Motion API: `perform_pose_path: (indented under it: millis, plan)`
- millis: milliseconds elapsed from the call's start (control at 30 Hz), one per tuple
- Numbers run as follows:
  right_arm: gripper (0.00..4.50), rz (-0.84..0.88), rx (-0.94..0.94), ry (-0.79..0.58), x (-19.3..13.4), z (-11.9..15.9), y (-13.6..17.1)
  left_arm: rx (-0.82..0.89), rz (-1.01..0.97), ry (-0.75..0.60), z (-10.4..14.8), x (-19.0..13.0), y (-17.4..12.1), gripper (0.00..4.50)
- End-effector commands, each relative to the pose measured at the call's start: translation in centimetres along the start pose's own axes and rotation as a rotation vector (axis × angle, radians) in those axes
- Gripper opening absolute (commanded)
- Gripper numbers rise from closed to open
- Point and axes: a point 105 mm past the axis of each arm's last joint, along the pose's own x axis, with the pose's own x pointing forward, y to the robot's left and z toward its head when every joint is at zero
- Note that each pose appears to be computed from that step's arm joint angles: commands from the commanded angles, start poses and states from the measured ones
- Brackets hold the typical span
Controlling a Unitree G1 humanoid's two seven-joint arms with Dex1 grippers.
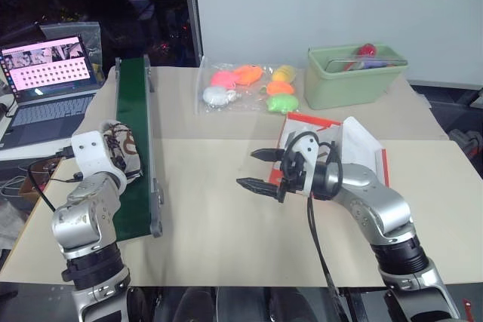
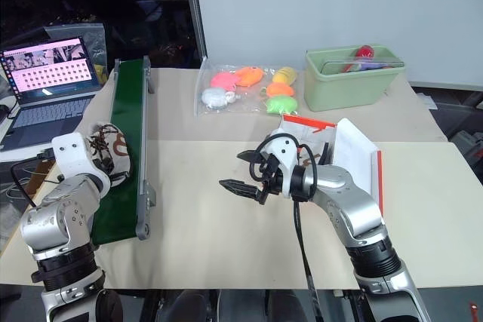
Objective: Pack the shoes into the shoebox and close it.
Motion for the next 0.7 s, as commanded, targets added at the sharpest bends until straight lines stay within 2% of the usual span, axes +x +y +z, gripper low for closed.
perform_pose_path:
  millis: [33,100,233,433,500,533,600,700]
  plan:
    - [4.50,0.001,-0.033,-0.059,-0.3,1.9,0.0,-0.009,-0.034,0.090,-2.0,0.5,-0.9,0.69]
    - [4.50,-0.004,-0.034,-0.057,-0.3,1.9,-0.1,-0.012,-0.036,0.085,-2.0,0.5,-1.0,0.69]
    - [4.50,-0.008,-0.034,-0.057,-0.3,2.0,-0.2,-0.006,-0.051,0.055,-1.5,0.4,-1.2,0.01]
    - [4.50,-0.011,-0.034,-0.050,-0.3,1.9,-0.4,0.041,-0.022,0.054,-1.5,0.5,-0.9,0.01]
    - [4.50,-0.022,-0.029,-0.045,-0.3,1.9,-0.7,0.133,0.000,0.022,-1.1,0.4,-0.7,0.01]
    - [4.50,-0.036,-0.022,-0.039,-0.3,1.9,-1.0,0.204,0.022,-0.020,-0.4,0.3,-0.6,0.01]
    - [4.50,-0.086,0.013,-0.017,-0.2,1.6,-2.1,0.337,0.073,-0.197,2.6,-0.4,-0.8,0.01]
    - [4.50,-0.132,0.059,-0.010,-0.1,1.6,-3.2,0.443,0.102,-0.415,6.0,-1.9,-2.0,0.01]
